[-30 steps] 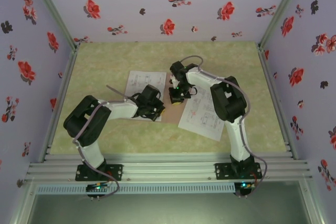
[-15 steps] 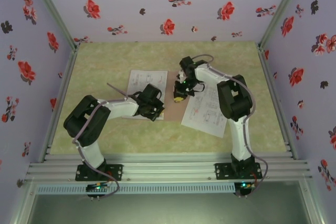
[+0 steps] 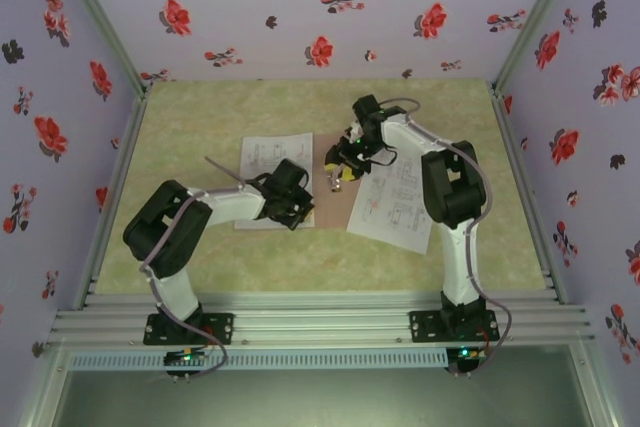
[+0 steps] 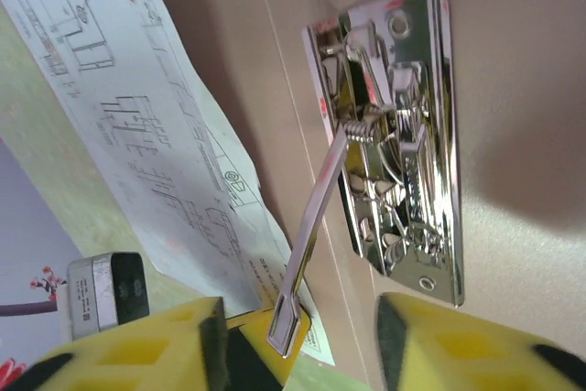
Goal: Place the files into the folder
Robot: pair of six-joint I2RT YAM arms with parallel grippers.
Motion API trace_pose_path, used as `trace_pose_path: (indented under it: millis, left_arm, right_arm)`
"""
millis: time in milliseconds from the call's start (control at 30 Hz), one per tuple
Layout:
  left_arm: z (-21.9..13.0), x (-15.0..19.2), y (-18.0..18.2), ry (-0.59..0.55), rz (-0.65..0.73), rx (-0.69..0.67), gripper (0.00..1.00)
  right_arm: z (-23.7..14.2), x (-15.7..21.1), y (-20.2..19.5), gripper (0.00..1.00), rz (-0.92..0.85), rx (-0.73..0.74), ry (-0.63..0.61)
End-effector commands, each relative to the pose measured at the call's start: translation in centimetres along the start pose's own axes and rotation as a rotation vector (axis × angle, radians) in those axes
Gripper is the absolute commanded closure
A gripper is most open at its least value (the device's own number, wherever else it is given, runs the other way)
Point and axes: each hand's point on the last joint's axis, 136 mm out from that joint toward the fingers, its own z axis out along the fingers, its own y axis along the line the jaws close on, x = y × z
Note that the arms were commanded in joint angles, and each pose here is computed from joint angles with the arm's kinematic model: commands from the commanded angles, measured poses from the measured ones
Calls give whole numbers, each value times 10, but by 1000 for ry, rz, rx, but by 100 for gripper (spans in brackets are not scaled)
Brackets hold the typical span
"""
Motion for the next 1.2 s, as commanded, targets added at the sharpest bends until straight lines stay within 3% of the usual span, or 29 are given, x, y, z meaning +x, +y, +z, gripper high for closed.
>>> trace_pose_path:
  millis: [0, 267, 400, 500, 600, 700, 833, 1000, 1167]
  left_arm:
    - [10, 3, 23, 15, 39, -110, 100]
    - [-12, 3, -33, 15, 137, -43, 82]
    - [-35, -2, -53, -30, 161, -26, 69]
    - [-41, 0, -73, -24, 156, 29, 69]
    - [-37, 9, -86, 29, 126, 63, 79]
    - [-33, 12, -86, 45, 25, 97, 80]
    - [-38, 4, -109, 8, -63, 227, 49]
    - [-47, -2, -130, -37, -162, 283, 43]
    - [-33, -4, -144, -24, -279, 326, 47]
  right_arm:
    - [-35, -14, 34, 45, -18, -83, -88]
    - [-78, -29, 37, 41, -10, -87, -231]
    - [-104, -37, 12, 42, 43, -78, -352]
    - [-119, -38, -21, 45, 108, -38, -423]
    - [-115, -34, -40, 46, 156, -33, -407]
    - [-106, -28, -50, 44, 173, -20, -380]
    - [-93, -29, -45, 40, 194, -85, -356]
    - [-67, -27, -54, 40, 230, -63, -287]
    - [-51, -27, -64, 41, 245, -22, -263]
